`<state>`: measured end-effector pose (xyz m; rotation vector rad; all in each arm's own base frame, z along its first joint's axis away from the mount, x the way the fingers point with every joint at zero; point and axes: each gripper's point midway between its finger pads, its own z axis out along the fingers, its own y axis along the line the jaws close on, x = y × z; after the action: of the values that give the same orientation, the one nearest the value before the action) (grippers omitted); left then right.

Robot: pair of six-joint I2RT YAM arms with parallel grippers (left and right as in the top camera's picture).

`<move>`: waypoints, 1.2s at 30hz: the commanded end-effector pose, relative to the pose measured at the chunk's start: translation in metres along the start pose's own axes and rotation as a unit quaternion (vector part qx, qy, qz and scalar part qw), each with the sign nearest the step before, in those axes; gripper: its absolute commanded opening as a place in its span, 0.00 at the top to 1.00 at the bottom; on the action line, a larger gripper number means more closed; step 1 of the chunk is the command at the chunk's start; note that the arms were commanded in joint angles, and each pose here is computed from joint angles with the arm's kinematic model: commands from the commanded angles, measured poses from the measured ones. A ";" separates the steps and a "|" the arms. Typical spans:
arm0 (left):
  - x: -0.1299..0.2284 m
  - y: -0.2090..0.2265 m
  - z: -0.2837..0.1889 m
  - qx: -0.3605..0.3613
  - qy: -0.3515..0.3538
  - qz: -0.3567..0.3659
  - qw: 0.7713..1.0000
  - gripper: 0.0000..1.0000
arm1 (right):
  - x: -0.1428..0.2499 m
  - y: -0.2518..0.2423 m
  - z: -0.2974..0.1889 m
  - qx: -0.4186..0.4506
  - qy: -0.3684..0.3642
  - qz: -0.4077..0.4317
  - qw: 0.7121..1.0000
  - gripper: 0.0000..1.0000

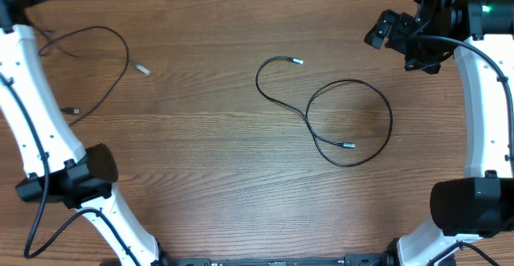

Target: Untangle cables

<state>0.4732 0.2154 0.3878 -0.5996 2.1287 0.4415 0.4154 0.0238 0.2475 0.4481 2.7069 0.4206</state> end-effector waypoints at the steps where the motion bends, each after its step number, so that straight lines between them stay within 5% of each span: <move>1: -0.010 0.021 -0.016 -0.003 -0.016 -0.038 0.999 0.96 | -0.001 -0.002 0.001 0.005 -0.001 -0.003 1.000 0.00; 5: 0.014 0.026 -0.003 -0.013 0.031 -0.030 0.999 0.96 | 0.001 -0.003 0.001 0.006 0.003 -0.002 1.000 0.00; 6: 0.022 0.025 0.002 -0.014 0.046 -0.027 0.998 0.87 | 0.001 -0.003 0.001 0.006 0.004 -0.002 1.000 0.00; 7: 0.032 0.024 0.008 -0.015 0.064 -0.024 0.998 0.01 | 0.002 -0.004 0.001 0.007 0.006 -0.002 1.000 0.00; 13: 0.045 0.015 0.015 0.007 0.090 -0.021 0.996 0.00 | 0.004 -0.004 0.001 0.008 0.008 -0.001 1.000 0.00; 18: 0.057 -0.039 0.003 0.162 0.123 -0.032 0.979 0.01 | 0.004 -0.004 0.001 0.008 0.008 -0.001 1.000 0.00; 21: 0.073 -0.110 -0.035 0.339 0.148 0.024 0.929 0.00 | 0.002 -0.005 0.001 0.011 0.004 -0.001 1.000 0.00; 25: 0.109 -0.191 -0.076 0.440 0.161 0.145 0.871 0.00 | -0.005 -0.006 0.001 0.015 -0.010 -0.002 1.000 0.00; 29: 0.171 -0.270 -0.115 0.499 0.201 0.240 0.808 0.00 | -0.015 -0.018 -0.001 0.047 -0.035 0.015 0.998 0.00; 33: 0.227 -0.323 -0.151 0.540 0.267 0.244 0.760 0.00 | -0.033 -0.034 -0.006 0.064 -0.069 0.045 0.995 0.00; 36: 0.290 -0.360 -0.175 0.519 0.354 0.220 0.746 0.00 | -0.044 -0.048 -0.011 0.066 -0.087 0.065 0.992 0.00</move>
<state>0.4386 -0.2034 0.2385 0.6220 2.6177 -0.7788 0.4351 -0.0157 0.2534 0.5832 2.5919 0.2660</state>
